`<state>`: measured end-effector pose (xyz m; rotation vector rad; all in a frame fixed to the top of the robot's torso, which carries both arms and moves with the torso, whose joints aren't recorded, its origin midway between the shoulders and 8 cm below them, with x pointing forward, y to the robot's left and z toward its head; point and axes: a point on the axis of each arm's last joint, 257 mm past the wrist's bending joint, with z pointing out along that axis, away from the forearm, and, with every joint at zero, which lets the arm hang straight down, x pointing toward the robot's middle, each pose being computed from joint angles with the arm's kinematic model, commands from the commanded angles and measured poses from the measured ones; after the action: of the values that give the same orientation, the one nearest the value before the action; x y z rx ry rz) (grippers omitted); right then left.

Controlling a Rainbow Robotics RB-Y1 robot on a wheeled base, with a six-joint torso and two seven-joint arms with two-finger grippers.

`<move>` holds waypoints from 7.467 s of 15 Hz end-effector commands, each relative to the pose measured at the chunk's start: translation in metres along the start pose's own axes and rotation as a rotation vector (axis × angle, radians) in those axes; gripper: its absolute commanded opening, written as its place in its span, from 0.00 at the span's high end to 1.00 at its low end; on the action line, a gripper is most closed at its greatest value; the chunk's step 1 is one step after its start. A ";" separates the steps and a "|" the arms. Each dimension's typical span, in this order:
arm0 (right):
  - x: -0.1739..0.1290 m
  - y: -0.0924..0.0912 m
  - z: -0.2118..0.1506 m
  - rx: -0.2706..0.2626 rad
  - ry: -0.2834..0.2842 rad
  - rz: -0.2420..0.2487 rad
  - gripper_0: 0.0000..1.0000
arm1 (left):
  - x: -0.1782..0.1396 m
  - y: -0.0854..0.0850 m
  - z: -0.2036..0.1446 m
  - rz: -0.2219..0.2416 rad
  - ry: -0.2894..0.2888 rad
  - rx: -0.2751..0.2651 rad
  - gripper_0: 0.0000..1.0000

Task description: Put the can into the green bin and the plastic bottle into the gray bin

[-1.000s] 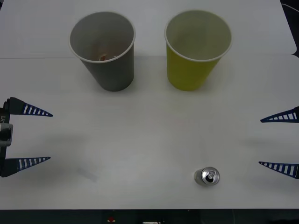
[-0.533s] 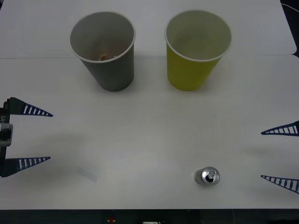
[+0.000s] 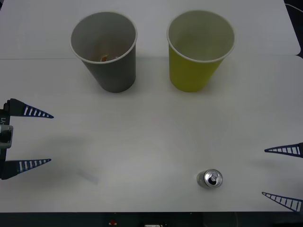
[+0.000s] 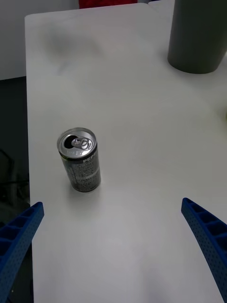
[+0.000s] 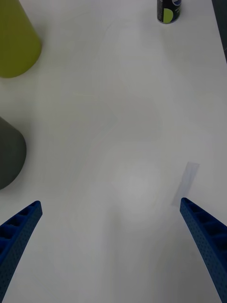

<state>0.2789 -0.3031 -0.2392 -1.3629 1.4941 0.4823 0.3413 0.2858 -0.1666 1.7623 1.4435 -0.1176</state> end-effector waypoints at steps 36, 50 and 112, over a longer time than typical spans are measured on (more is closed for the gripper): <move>0.036 0.042 0.166 0.066 -0.343 0.154 0.64 | 0.000 0.000 0.000 0.000 0.000 0.000 0.00; 0.026 0.015 0.144 0.089 -0.364 0.125 1.00 | 0.000 0.000 0.000 0.000 0.000 0.000 0.00; -0.240 -0.314 0.157 0.339 0.504 0.461 1.00 | 0.000 0.000 0.000 0.000 0.000 0.000 0.00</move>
<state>0.5861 -0.1470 0.0052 -0.8979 2.2029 0.1677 0.3413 0.2858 -0.1666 1.7623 1.4435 -0.1176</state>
